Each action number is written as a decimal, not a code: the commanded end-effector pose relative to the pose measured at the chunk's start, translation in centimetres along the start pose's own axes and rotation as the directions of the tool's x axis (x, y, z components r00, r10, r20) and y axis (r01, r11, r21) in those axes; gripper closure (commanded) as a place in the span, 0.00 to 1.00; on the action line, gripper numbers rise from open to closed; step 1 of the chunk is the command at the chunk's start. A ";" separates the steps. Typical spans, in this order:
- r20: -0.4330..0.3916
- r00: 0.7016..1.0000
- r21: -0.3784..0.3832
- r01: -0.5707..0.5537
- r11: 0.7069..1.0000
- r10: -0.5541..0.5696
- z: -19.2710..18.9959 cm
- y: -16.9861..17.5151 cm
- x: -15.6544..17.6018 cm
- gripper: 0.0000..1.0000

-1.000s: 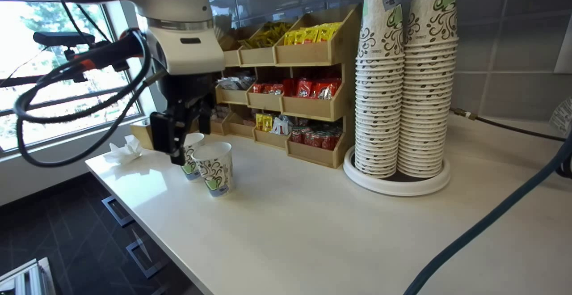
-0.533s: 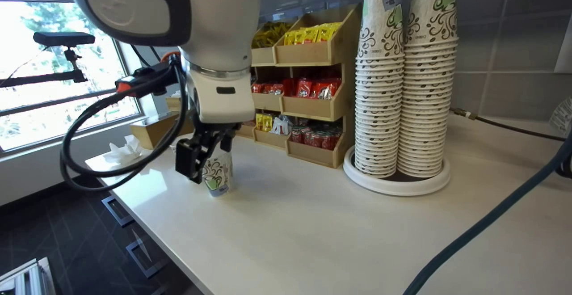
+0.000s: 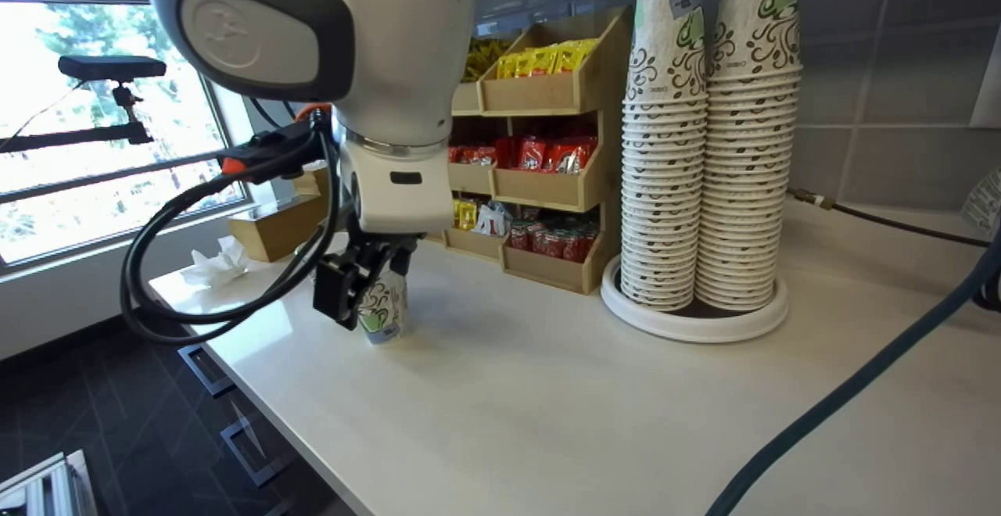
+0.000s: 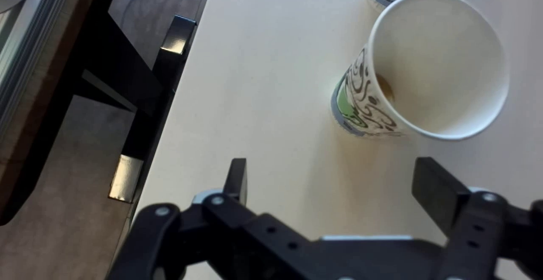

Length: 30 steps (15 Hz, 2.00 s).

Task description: Pick up the white paper cup on the right and pour all its contents into the white paper cup on the left

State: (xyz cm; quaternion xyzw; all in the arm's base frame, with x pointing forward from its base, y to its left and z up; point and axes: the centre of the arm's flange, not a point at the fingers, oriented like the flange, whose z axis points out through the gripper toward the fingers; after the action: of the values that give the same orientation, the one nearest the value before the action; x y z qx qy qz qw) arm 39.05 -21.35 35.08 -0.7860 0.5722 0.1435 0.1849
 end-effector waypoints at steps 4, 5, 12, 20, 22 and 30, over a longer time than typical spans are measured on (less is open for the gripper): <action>0.000 1.000 0.000 0.000 1.000 0.000 0.0 0.0 0.0 0.00; 0.000 1.000 0.000 0.000 1.000 0.000 0.0 0.0 0.0 0.00; 0.039 0.997 0.007 -0.073 0.997 0.073 2.0 -0.6 1.2 0.00; 0.093 0.966 0.024 -0.244 0.970 0.241 3.8 -1.9 3.1 0.00; 0.112 0.953 0.024 -0.287 0.958 0.283 4.4 -2.1 3.6 0.00; 0.227 0.900 0.034 -0.389 0.921 0.372 6.7 -3.6 4.0 0.00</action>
State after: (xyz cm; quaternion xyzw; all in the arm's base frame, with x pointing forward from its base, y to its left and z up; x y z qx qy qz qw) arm 42.21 -21.13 28.12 -0.6520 0.6869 0.2253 0.2288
